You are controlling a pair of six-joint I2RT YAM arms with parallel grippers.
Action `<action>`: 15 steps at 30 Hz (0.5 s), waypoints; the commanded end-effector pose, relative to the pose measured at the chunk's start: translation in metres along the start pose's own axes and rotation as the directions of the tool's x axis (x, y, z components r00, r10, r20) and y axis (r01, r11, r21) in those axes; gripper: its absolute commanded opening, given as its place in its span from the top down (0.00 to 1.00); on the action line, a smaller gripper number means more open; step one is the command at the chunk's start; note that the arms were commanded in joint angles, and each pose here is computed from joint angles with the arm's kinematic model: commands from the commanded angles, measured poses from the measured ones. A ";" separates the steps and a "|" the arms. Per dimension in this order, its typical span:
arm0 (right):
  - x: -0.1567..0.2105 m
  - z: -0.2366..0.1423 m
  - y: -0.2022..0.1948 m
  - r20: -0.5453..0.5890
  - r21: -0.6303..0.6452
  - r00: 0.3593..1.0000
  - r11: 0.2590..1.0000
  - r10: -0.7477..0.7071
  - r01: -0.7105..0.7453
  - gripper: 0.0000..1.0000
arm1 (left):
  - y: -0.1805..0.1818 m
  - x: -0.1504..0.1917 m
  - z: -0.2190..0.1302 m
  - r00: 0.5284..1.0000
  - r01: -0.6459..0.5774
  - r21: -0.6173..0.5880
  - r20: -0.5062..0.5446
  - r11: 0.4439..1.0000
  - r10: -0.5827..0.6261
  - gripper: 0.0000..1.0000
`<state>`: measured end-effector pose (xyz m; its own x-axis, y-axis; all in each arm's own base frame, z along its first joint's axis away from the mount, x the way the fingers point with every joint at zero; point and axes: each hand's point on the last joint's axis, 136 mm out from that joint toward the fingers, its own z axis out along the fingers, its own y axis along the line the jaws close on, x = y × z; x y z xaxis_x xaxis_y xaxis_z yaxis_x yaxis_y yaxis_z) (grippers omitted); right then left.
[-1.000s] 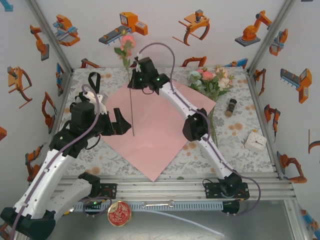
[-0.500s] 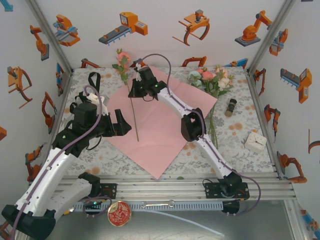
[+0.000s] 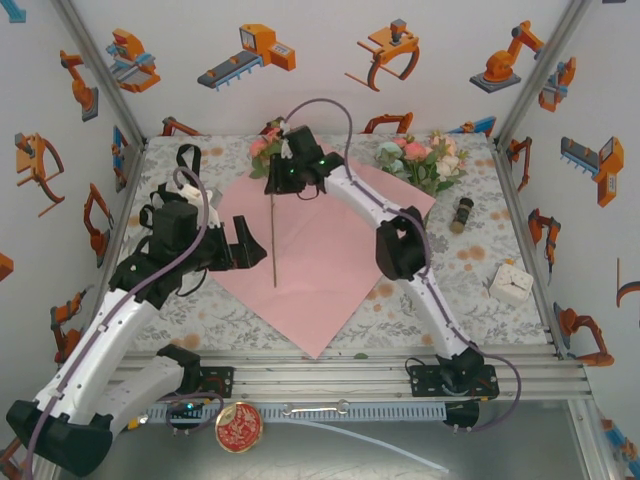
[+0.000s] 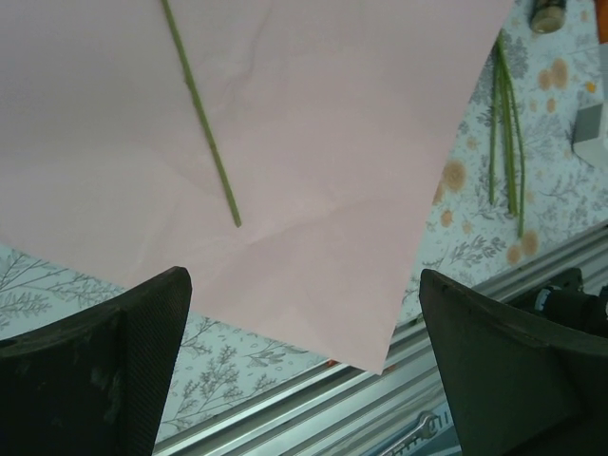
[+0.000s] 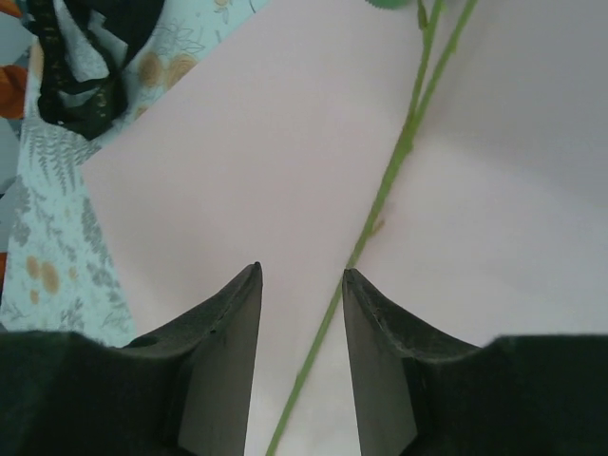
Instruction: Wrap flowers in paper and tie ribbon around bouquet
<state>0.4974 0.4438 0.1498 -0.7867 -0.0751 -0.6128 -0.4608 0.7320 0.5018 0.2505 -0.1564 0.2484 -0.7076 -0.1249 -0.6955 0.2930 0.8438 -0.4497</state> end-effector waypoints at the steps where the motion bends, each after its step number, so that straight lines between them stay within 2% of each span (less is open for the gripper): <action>1: -0.073 -0.119 0.024 0.215 0.057 0.972 0.994 -0.099 0.089 0.58 | -0.034 -0.012 0.001 1.000 -0.005 0.183 0.024 0.983 0.001 0.03; 6: -0.060 -0.214 -0.054 0.254 0.297 0.965 0.955 -0.063 -0.015 0.57 | -0.078 -0.014 0.005 0.999 -0.045 0.396 0.018 0.917 0.042 0.03; 10: -0.016 -0.279 -0.146 0.281 0.504 0.959 0.847 0.025 -0.170 0.56 | -0.107 -0.009 0.004 0.993 -0.113 0.484 0.026 0.868 0.115 0.03; 15: 0.058 -0.321 -0.229 0.249 0.634 0.959 0.725 0.136 -0.267 0.56 | -0.124 -0.003 0.006 0.986 -0.154 0.515 0.023 0.844 0.165 0.03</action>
<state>0.4485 0.0885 0.2520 -0.6230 0.2295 -0.7478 0.0500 0.9657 0.2547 0.2251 -0.2528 0.2853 -0.6844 -0.0075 -0.7291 0.6193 0.5218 -0.5867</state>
